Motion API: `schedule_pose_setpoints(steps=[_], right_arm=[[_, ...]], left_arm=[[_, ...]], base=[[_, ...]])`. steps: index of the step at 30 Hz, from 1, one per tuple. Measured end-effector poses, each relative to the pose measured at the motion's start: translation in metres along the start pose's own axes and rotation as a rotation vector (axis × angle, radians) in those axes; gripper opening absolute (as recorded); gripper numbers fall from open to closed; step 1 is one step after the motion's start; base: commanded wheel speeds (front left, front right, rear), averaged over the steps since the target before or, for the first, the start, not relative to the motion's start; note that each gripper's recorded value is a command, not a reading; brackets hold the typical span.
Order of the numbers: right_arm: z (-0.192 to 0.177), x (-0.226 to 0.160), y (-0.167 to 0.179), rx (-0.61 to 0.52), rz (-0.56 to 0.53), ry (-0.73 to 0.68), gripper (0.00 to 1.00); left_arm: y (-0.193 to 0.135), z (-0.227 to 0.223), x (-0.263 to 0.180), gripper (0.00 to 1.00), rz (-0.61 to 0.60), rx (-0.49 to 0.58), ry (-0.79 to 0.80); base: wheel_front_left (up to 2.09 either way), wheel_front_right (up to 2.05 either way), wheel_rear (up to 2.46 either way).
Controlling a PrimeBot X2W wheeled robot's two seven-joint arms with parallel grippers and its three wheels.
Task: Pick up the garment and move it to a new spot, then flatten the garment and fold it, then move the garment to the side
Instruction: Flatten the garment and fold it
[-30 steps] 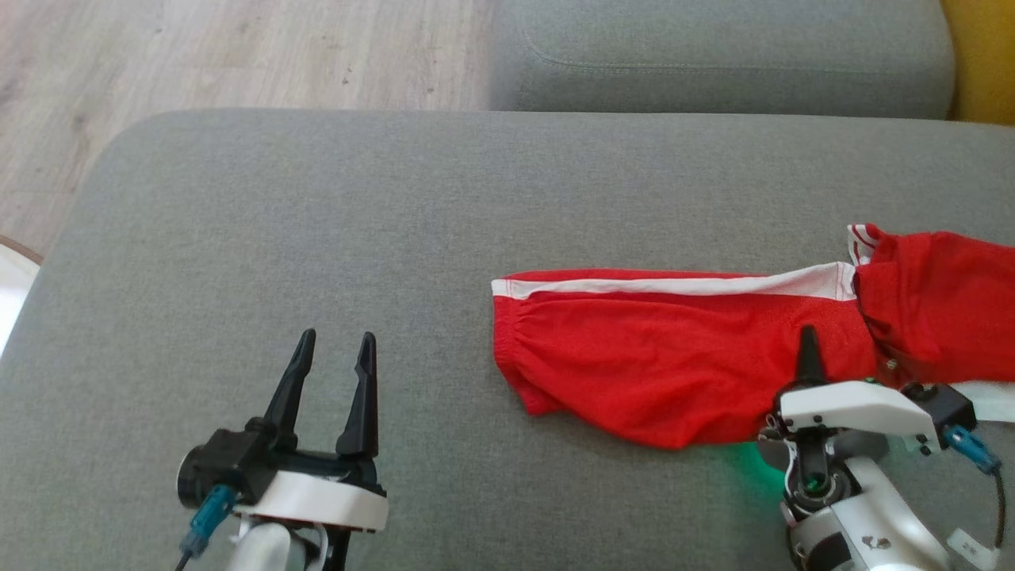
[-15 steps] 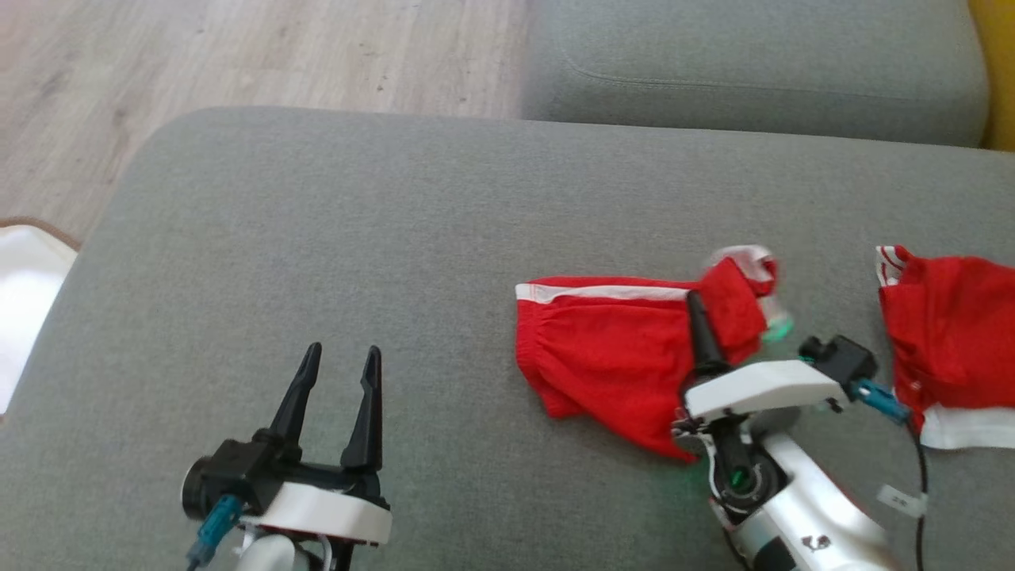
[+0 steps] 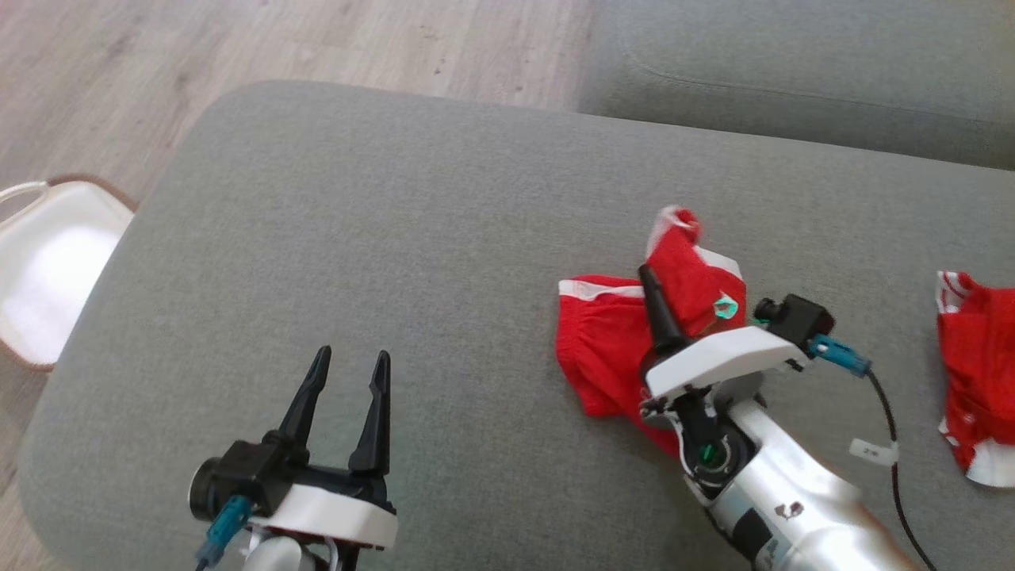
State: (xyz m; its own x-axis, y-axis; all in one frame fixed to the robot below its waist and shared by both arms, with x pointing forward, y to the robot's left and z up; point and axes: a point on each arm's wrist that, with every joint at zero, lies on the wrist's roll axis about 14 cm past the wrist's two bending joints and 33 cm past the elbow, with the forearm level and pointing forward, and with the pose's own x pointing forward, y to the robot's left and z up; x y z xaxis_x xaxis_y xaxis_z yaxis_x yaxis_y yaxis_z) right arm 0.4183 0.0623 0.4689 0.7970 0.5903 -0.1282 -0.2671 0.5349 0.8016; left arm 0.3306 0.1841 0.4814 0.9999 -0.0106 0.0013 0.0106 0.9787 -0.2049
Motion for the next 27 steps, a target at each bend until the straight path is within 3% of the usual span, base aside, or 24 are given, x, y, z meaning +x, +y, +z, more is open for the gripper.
schedule_pose_setpoints(steps=[7, 8, 9, 10, 17, 27], right_arm=[[-0.038, -0.002, -0.003, -0.088, 0.003, 0.131, 0.00], [-0.042, -0.003, -0.003, -0.099, 0.004, 0.145, 0.22], [-0.046, -0.003, -0.003, -0.112, 0.008, 0.159, 0.93], [-0.049, -0.004, -0.002, -0.125, 0.014, 0.171, 1.00], [-0.067, -0.005, 0.017, -0.190, 0.089, 0.241, 1.00], [-0.114, -0.032, 0.018, -0.240, 0.115, 0.446, 1.00]], left_arm=[[0.009, 0.000, -0.006, 1.00, 0.032, 0.001, 0.002], [0.010, 0.000, -0.006, 1.00, 0.034, 0.001, 0.001], [0.010, 0.000, -0.007, 1.00, 0.035, 0.001, 0.001], [0.010, 0.000, -0.007, 1.00, 0.036, 0.001, 0.000], [0.011, 0.000, -0.007, 1.00, 0.037, 0.000, 0.000], [0.007, 0.003, -0.005, 1.00, 0.025, 0.000, -0.012]], base=[[0.00, 0.00, 0.00], [0.00, 0.00, 0.00], [0.00, 0.00, 0.00], [0.00, 0.00, 0.00], [0.00, 0.00, 0.00], [0.00, 0.00, 0.00]])
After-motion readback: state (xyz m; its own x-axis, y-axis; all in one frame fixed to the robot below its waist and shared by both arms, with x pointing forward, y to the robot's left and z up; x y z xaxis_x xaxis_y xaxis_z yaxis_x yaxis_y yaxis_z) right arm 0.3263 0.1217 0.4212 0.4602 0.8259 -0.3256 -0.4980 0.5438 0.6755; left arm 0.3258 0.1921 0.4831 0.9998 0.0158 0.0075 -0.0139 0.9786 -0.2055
